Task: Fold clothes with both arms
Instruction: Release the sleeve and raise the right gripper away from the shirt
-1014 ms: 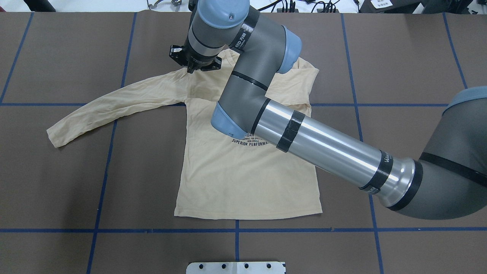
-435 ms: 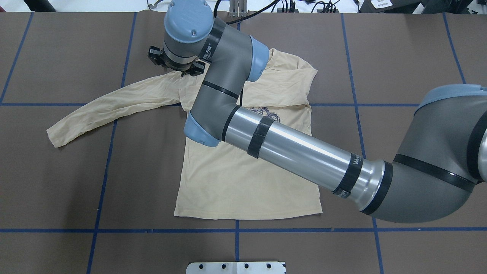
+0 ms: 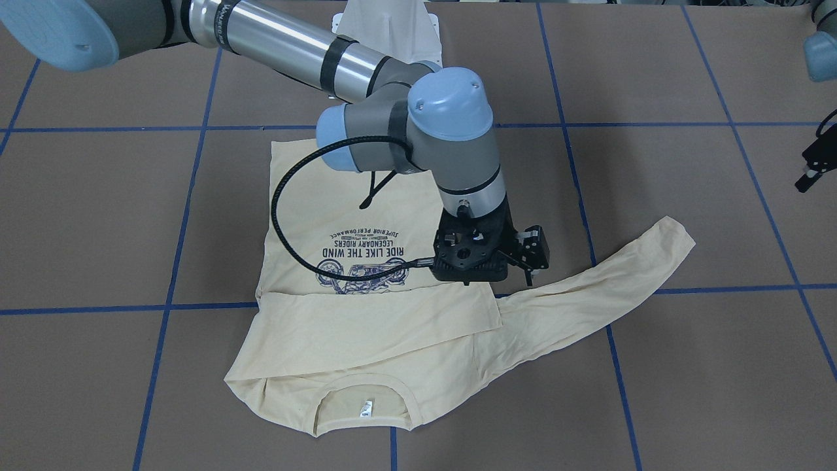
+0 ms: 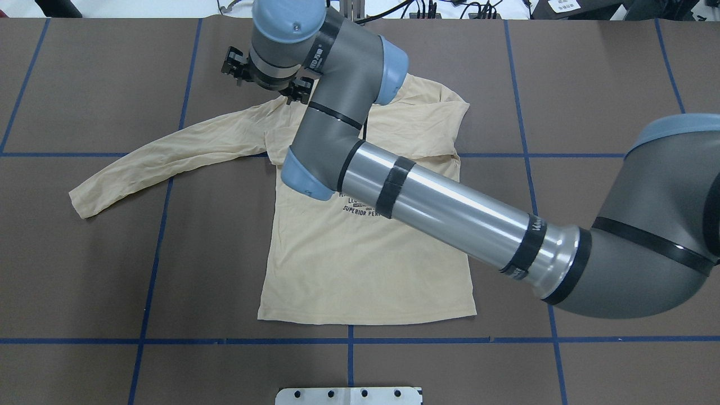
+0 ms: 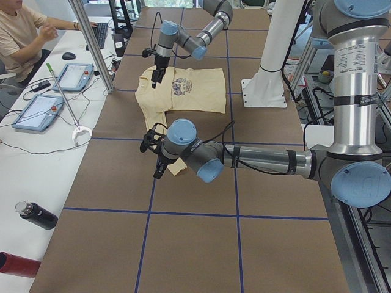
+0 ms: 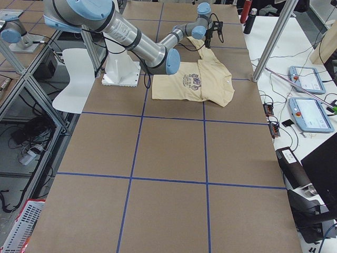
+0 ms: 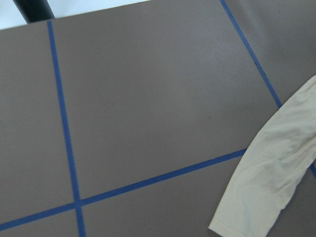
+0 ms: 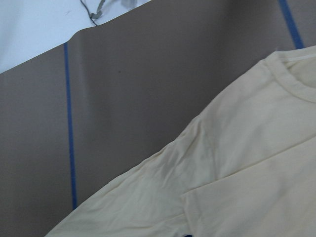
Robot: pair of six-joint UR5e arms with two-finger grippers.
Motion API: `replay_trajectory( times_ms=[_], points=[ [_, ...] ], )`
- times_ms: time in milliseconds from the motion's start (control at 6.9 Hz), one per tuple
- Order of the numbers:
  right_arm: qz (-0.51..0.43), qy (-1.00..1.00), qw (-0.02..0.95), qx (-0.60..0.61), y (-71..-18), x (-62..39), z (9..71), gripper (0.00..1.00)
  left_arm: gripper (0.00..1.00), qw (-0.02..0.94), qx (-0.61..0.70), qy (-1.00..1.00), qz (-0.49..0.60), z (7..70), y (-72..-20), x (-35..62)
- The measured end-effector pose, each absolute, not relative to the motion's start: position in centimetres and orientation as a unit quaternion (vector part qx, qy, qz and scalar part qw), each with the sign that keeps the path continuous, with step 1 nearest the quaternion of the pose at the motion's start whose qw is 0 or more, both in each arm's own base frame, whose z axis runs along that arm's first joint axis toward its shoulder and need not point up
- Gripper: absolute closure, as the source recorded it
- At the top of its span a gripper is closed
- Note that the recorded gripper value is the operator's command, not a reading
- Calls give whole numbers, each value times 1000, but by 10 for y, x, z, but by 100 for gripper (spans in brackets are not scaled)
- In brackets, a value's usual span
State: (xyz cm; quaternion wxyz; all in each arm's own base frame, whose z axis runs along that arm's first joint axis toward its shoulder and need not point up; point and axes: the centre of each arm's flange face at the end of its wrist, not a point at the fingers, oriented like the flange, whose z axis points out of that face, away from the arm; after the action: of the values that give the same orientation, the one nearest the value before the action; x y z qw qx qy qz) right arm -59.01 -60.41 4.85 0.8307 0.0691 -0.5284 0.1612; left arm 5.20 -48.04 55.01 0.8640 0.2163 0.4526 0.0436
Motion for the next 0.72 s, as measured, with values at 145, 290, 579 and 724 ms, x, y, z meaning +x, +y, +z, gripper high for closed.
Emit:
replay_trajectory(
  times_ms=[145, 290, 579, 724],
  points=[
    [164, -519, 837, 47, -614, -542, 105, 3, 1, 861, 200, 466, 33, 552, -480, 91],
    [167, -501, 848, 38, -620, -492, 164, 4, 1, 861, 191, 471, 20, 562, -481, 119],
    [148, -443, 883, 47, -630, -410, 254, 5, 3, 863, 169, 475, 11, 584, -495, 153],
    [125, -422, 896, 55, -629, -364, 297, 5, 7, 866, 159, 475, 12, 593, -498, 163]
  ],
)
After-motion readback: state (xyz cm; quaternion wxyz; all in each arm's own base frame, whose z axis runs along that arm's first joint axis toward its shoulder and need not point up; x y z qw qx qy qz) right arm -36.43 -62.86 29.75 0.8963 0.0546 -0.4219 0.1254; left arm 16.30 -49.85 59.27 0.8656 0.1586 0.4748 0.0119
